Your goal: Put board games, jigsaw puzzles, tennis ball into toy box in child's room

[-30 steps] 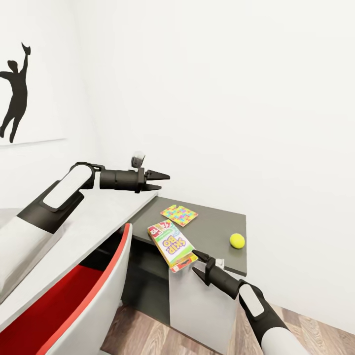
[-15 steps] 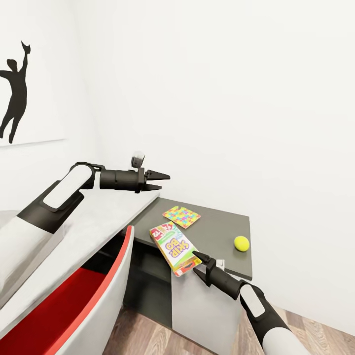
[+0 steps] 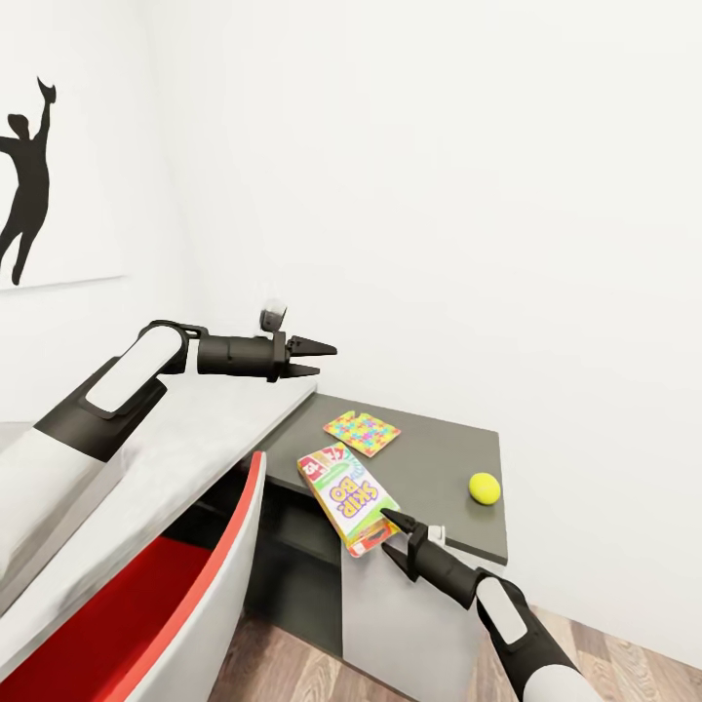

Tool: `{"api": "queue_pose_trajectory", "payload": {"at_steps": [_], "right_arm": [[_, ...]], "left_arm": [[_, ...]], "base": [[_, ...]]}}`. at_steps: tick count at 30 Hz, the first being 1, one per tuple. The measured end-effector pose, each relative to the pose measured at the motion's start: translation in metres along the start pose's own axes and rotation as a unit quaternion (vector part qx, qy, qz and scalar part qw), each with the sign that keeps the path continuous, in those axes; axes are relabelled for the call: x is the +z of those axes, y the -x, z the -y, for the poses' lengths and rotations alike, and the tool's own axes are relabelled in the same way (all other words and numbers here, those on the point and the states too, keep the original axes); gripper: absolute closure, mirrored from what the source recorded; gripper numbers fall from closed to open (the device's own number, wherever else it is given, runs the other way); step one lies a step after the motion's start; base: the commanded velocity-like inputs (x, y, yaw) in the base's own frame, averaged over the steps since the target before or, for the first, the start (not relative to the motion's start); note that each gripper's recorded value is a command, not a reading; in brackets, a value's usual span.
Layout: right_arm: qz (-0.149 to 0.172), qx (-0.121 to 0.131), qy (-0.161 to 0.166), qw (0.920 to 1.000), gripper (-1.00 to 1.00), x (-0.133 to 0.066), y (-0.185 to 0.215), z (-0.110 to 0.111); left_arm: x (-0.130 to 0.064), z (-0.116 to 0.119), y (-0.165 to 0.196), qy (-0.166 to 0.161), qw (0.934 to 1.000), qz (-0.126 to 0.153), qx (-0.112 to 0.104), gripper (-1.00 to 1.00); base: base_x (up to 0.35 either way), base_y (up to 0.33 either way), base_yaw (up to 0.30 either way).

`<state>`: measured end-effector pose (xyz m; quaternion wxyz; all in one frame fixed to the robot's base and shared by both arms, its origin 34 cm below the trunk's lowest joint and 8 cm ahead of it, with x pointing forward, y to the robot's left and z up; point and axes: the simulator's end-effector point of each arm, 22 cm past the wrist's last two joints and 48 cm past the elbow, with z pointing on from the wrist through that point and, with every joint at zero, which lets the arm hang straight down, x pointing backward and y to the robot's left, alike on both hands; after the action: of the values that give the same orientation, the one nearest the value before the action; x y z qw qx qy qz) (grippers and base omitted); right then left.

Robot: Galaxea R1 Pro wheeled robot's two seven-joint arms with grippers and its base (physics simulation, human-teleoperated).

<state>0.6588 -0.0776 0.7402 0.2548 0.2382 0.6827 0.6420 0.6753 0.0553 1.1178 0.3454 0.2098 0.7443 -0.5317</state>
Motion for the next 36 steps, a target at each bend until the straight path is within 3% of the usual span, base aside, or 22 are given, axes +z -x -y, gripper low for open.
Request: {"api": "queue_pose_trajectory", "payload": {"at_steps": [36], "right_arm": [[0.002, -0.001, -0.01, 0.9999, -1.0, -0.0052, -0.0013, 0.0098]], "left_arm": [[-0.0004, -0.0005, 0.0001, 0.0, 1.0, 0.0, 0.0, -1.0]], "base": [[0.02, 0.033, 0.0]]}}
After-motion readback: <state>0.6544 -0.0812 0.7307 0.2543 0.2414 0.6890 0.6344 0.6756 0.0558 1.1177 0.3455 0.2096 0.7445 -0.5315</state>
